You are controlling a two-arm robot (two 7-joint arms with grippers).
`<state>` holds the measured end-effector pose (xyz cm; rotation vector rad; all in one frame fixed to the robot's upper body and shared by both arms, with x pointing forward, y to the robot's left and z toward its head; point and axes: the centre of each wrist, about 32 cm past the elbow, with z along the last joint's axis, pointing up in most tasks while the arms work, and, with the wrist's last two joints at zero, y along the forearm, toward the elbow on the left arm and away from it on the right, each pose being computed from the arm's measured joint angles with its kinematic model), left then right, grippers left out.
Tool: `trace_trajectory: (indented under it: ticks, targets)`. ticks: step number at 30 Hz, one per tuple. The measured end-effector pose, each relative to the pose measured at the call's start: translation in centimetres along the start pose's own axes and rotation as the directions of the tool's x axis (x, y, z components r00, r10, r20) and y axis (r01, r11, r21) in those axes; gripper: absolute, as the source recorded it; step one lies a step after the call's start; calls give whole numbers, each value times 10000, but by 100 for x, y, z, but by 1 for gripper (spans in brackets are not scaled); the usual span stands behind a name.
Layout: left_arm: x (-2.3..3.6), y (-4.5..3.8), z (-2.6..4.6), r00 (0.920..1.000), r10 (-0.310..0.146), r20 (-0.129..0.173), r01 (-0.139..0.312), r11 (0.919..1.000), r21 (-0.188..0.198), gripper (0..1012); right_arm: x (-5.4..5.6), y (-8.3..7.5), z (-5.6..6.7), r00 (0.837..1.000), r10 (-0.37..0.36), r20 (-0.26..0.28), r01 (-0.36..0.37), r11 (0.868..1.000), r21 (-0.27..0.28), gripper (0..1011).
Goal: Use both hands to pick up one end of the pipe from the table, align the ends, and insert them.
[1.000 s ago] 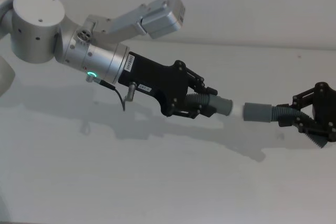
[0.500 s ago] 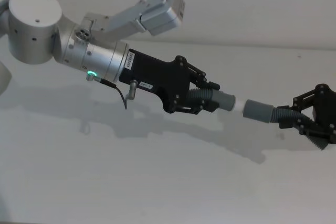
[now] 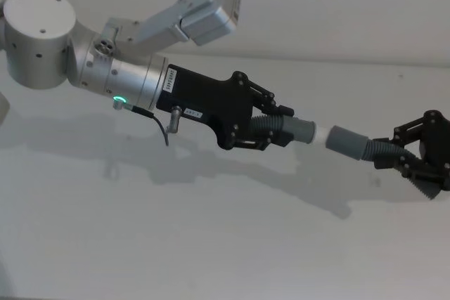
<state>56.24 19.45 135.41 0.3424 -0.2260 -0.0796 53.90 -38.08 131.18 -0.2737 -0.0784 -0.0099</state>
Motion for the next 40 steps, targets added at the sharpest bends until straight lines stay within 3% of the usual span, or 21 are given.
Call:
trace_trajectory:
  ticks: [16,40]
  targets:
    - [-1,-44,-42,9972,-715,-223,711,9973,-196,354,23,9,-42,9999,167,34,-169,9979,624,185]
    - [0,-62,-57,9948,-969,-324,962,9952,-199,354,37,22,-56,9995,310,112,-319,9955,888,185]
